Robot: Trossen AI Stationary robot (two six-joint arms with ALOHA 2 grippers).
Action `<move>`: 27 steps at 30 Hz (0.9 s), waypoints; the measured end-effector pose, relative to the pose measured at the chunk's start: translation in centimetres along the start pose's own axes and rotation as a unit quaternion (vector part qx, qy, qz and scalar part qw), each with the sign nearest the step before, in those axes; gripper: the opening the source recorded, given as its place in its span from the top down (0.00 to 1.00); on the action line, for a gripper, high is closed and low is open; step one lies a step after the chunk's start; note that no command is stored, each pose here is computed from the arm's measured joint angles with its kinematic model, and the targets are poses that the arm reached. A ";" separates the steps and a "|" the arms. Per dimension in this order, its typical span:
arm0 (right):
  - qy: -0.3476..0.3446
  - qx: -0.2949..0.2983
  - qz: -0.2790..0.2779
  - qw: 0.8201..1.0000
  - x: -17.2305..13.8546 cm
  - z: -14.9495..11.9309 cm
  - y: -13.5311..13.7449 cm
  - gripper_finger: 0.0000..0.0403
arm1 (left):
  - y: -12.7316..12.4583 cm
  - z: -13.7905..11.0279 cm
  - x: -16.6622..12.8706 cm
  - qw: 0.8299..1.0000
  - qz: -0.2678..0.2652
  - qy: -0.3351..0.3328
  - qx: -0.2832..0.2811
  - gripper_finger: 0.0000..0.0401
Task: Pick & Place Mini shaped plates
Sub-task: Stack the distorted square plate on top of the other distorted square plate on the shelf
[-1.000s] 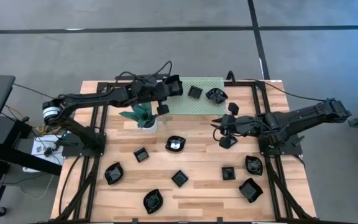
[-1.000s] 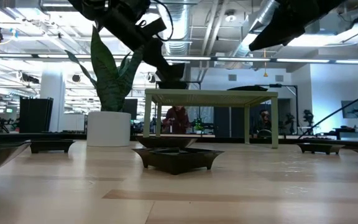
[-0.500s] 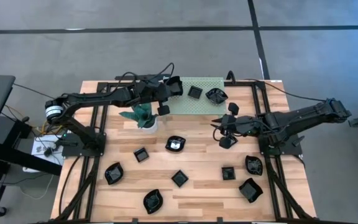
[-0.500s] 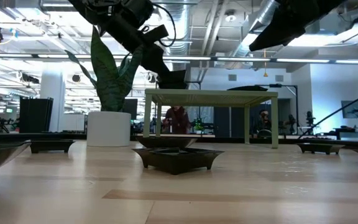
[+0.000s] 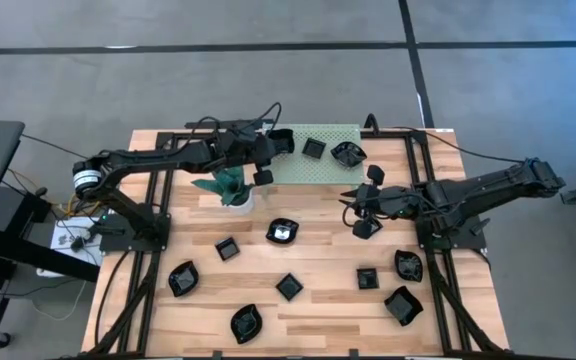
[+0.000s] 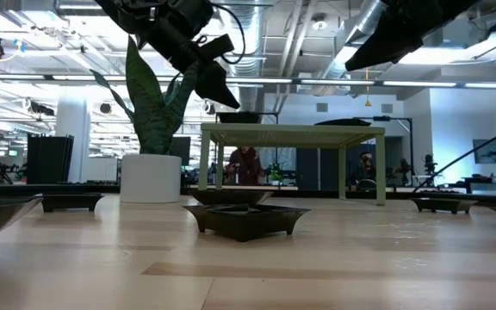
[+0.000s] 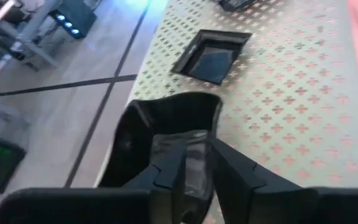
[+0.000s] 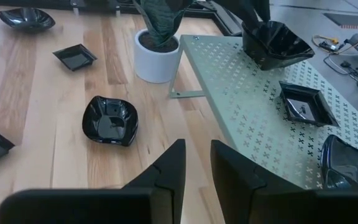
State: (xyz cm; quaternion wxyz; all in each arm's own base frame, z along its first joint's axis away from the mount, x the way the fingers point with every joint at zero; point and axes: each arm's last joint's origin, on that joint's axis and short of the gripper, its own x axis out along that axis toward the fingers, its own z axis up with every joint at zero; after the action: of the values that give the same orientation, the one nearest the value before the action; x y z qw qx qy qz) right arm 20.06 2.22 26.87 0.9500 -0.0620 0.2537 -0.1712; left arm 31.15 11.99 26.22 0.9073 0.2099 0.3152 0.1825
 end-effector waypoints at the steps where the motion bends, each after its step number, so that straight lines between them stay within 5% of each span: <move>1: 0.000 0.000 0.000 1.000 0.0 0.0 0.0 0.83 | -0.1 0.0 0.0 1.000 0.004 0.002 0.001 0.79; 8: 0.000 0.001 0.000 1.000 0.0 0.0 0.0 0.83 | -2.4 2.7 -1.2 0.997 0.001 -0.074 0.012 0.75; 14: -0.012 0.032 0.000 0.999 0.0 0.3 0.0 0.83 | -5.1 6.1 -5.3 0.983 -0.014 -0.177 0.051 0.75; 18: -0.006 0.068 0.009 0.998 0.1 0.2 0.2 0.83 | -6.8 7.5 -8.4 0.973 -0.052 -0.223 0.010 0.75; 27: 0.046 0.019 0.031 0.998 2.3 -0.7 1.6 0.83 | -10.4 8.5 -12.6 0.958 -0.130 -0.256 0.014 0.75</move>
State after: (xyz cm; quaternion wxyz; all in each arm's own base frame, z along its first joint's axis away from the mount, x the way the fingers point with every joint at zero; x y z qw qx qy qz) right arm 22.07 2.88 24.87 0.9432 -0.0287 0.2953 -0.1493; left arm 29.44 -4.87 33.37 0.9706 0.2192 0.0997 -0.0009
